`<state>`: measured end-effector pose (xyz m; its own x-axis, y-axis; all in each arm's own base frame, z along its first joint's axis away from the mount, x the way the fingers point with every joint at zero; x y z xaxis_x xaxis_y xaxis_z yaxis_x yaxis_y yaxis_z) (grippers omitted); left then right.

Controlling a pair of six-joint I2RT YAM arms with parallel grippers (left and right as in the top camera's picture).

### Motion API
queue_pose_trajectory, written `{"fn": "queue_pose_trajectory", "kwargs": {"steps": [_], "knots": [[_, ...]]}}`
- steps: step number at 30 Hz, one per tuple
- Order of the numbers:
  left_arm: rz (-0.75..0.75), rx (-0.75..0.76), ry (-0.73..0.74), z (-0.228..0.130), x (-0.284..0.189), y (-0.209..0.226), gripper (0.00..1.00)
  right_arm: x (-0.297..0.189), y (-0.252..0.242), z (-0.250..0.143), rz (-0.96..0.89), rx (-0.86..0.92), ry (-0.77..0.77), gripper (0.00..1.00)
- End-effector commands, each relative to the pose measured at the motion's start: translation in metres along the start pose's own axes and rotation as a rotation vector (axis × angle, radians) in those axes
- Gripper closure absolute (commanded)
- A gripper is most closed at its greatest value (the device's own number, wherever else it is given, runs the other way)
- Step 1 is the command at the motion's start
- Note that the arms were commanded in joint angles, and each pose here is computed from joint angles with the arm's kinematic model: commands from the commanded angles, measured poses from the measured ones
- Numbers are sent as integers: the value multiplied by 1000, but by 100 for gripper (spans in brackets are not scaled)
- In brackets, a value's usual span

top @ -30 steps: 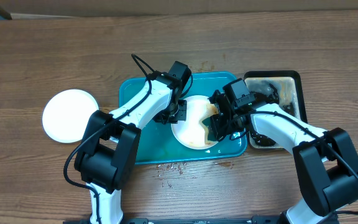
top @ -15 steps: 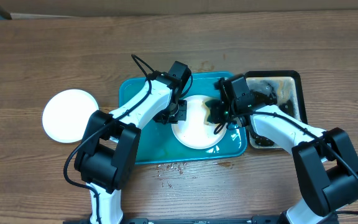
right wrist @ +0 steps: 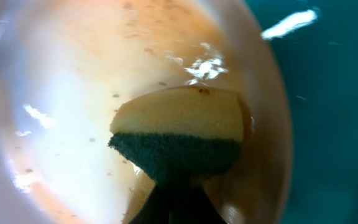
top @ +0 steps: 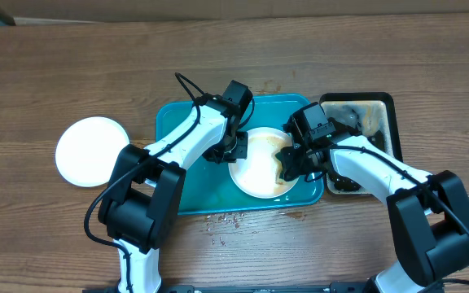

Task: Clean dirty plates on tray and stack at the side
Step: 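Scrub the white plate again with the sponge in the right gripper, then return the sponge to the basin with the right gripper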

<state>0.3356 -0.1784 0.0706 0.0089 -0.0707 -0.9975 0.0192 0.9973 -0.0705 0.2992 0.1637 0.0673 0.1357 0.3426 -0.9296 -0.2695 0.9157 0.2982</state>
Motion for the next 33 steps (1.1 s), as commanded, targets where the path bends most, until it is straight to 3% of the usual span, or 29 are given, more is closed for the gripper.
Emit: {"fn": "queue_pose_trajectory", "kwargs": {"steps": [1,7,15,23,33], "knots": [[50,-24,13,-2,9,9,96,5,22,5,192,-61,-15,94],[50,-24,13,-2,9,9,96,-20,30,49,179,-73,-144,95],[52,-25,14,-2,9,9,96,-80,-7,78,-88,34,-205,96],[106,-63,-33,1,-1,16,96,-124,-100,55,-262,323,-166,96],[251,-120,-324,8,-86,39,96,-115,-155,26,-298,465,-120,96]]}}
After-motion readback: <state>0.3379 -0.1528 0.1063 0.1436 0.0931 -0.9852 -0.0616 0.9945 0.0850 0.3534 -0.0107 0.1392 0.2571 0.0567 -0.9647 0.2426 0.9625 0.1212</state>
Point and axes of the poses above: each gripper's point midway between its finger pads, its own x axis out along the fingers, its own y axis along the line the jaws close on, z = x × y, the point moved 6 cm from there along -x, back along the fingers, and after that the axes turned 2 degrees about -x, right-handed, at the moved point
